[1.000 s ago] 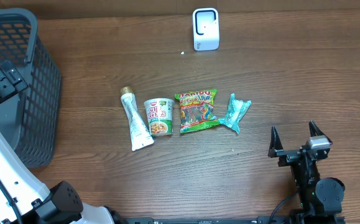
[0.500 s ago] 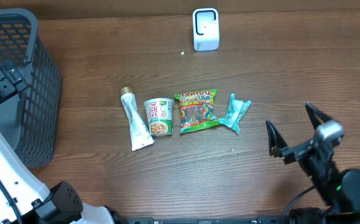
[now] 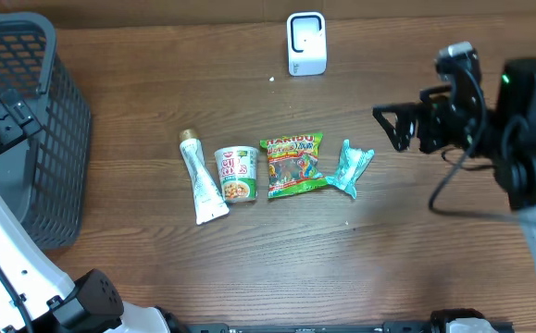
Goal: Scan the item barcode
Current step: 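Move the right gripper over the mint-green packet, then grasp the mint-green packet with the right gripper and lift it, then hold the packet in front of the white scanner with right gripper, then carry the packet to the right side and release it on the table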
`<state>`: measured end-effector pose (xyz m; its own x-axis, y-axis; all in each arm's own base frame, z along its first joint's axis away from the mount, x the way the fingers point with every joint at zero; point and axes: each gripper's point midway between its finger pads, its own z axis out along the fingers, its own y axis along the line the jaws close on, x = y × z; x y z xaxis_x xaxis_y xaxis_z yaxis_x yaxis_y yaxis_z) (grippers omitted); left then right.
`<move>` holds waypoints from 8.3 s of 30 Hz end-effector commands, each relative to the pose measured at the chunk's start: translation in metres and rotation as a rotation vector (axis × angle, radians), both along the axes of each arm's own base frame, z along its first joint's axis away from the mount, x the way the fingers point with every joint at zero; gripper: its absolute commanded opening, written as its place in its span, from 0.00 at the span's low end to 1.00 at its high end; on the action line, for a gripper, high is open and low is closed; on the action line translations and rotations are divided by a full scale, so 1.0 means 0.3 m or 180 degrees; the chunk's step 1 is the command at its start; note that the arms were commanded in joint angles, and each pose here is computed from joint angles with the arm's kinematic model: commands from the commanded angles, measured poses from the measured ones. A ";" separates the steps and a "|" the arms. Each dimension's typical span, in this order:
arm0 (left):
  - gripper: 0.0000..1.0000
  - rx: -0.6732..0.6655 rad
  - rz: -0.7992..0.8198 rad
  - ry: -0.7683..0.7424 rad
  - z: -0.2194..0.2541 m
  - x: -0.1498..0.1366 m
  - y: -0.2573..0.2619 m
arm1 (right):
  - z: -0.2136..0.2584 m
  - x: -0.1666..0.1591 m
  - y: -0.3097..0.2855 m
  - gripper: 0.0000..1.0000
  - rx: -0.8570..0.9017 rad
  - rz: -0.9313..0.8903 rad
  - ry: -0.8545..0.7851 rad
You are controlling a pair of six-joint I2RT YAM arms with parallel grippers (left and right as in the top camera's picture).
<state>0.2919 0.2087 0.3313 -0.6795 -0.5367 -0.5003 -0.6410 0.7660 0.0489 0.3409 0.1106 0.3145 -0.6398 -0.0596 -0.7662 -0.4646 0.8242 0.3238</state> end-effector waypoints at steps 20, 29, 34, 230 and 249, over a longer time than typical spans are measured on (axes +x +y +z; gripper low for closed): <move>1.00 0.0044 -0.0006 -0.0076 0.028 -0.002 -0.004 | -0.789 0.180 -0.015 0.79 -0.0677 0.0707 0.1523; 1.00 0.0043 -0.0006 -0.0075 0.028 -0.002 -0.004 | -0.910 0.166 -0.001 0.68 -0.0609 0.0842 0.1747; 1.00 0.0043 -0.0006 -0.0075 0.028 -0.002 -0.004 | -0.974 0.163 -0.001 0.62 -0.0548 0.0739 0.1947; 1.00 0.0042 -0.0007 -0.0075 0.028 -0.002 -0.004 | -0.631 0.261 -0.574 0.05 0.0247 -0.2139 0.2042; 1.00 0.0041 -0.0007 -0.0073 0.027 -0.002 -0.004 | -0.854 0.174 -0.666 0.48 0.0426 -0.2682 0.2244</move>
<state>0.2918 0.2086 0.3313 -0.6796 -0.5368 -0.4999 -0.6410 0.7660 0.0490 0.3856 -0.0967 0.0384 -0.7345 0.6524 -0.1866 0.5695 0.7422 0.3534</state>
